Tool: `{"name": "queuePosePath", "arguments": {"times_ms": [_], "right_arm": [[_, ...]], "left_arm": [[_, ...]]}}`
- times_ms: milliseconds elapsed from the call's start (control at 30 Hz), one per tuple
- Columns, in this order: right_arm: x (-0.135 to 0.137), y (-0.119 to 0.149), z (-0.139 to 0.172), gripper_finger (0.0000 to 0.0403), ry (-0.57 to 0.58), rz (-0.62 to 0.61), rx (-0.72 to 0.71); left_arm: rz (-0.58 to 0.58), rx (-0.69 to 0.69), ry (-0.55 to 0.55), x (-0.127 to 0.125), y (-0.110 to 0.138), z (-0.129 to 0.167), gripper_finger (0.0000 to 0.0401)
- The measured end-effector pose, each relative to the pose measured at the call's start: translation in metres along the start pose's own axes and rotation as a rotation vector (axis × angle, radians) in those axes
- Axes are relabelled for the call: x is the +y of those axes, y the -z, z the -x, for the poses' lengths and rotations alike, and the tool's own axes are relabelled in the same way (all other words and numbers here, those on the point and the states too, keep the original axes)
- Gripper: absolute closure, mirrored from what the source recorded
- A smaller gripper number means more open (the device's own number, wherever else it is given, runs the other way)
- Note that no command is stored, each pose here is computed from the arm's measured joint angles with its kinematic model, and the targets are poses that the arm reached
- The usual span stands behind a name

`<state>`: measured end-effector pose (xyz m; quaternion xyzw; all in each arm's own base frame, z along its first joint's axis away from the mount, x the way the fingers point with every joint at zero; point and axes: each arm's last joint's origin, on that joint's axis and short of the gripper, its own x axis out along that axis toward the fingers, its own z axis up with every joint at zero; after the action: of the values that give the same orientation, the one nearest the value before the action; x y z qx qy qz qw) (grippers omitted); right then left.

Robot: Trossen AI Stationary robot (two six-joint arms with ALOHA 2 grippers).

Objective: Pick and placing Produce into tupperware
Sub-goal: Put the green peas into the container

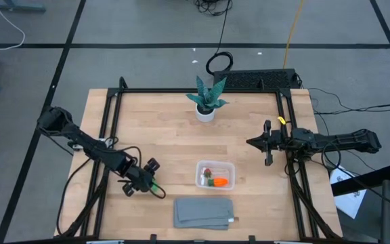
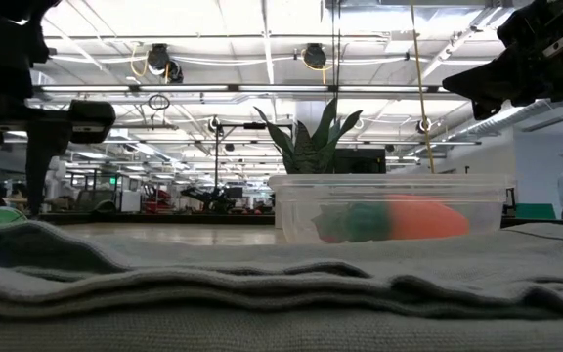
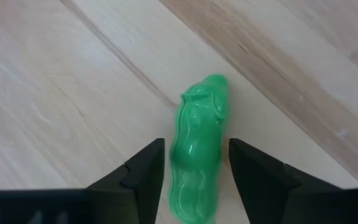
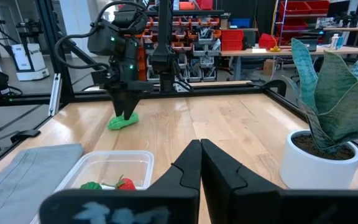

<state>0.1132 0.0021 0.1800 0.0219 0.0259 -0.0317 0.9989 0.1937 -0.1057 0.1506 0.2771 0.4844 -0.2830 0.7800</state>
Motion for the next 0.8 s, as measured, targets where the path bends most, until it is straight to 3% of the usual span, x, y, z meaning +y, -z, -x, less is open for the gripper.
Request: {"name": "queuePosePath", "arguments": {"times_ms": [800], "right_arm": [[0.0, 0.0, 0.0, 0.0403, 0.0, -0.001, 0.0]], "left_arm": [[0.018, 0.083, 0.029, 0.002, 0.004, -0.018, 0.0226]]}}
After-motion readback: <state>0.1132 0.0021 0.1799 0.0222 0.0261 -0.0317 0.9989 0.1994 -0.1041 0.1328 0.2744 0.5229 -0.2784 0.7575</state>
